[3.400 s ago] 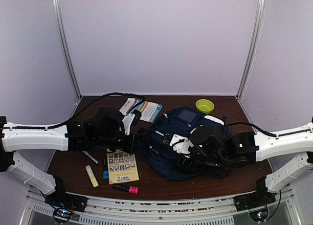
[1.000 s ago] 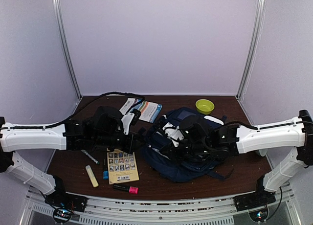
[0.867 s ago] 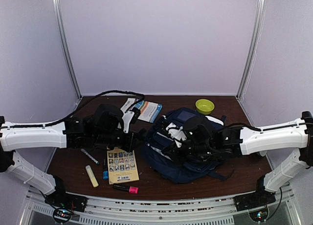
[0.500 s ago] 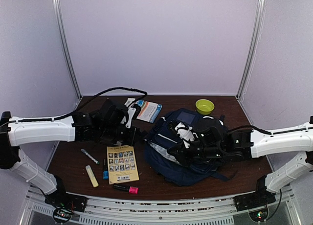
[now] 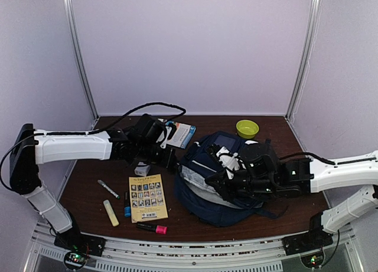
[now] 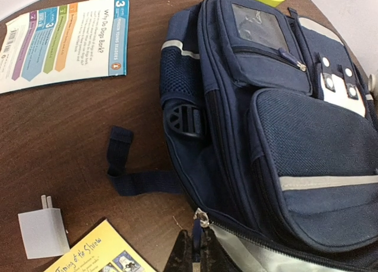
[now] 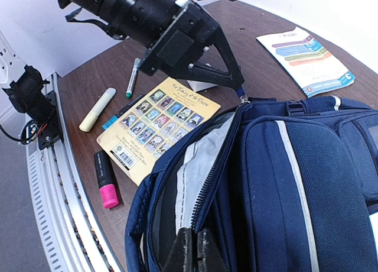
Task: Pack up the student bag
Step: Unzip the largest pocket of the student bag, then pick up the largest pocket of the bag from the student bag.
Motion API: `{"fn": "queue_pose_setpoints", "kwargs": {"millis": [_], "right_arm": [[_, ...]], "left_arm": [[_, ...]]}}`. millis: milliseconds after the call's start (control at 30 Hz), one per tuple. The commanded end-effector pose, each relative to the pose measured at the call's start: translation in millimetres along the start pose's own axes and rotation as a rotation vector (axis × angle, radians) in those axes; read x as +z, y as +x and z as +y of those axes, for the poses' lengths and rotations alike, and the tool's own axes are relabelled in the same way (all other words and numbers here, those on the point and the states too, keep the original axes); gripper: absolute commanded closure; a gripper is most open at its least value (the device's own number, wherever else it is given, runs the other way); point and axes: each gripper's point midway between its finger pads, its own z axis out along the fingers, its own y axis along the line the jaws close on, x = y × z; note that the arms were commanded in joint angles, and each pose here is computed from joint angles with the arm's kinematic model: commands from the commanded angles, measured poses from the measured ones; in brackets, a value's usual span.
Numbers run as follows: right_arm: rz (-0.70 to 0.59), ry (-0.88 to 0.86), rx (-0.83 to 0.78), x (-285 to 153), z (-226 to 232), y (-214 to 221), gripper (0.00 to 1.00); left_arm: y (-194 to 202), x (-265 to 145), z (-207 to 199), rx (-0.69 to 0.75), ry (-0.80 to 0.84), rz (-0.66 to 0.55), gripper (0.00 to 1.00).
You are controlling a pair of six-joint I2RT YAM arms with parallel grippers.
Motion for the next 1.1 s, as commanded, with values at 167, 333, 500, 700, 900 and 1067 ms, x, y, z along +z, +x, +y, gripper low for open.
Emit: {"fn": "queue_pose_setpoints", "kwargs": {"millis": [167,333,500,700,900,1067], "right_arm": [[-0.222,0.071,-0.018,-46.3,-4.6,-67.0,1.00],[-0.238,0.055,-0.055,-55.8,2.8,-78.0,1.00],[-0.231,0.072,-0.077,-57.8,2.4,-80.6,1.00],[-0.232,0.168,-0.082,-61.3,-12.5,-84.7,1.00],[-0.208,0.205,-0.125,-58.7,-18.2,-79.2,1.00],[-0.184,0.239,-0.199,-60.2,-23.6,-74.8,1.00]], "left_arm": [[-14.1,10.7,11.9,0.008,-0.042,-0.024,1.00],[-10.7,25.5,20.8,-0.018,-0.038,-0.013,1.00],[-16.8,47.1,19.6,-0.030,-0.027,-0.011,1.00],[-23.6,47.2,20.8,-0.021,-0.029,-0.015,1.00],[-27.1,-5.1,18.9,0.103,0.002,-0.088,0.58],[-23.5,-49.8,4.5,0.278,0.086,-0.134,0.42]]}}
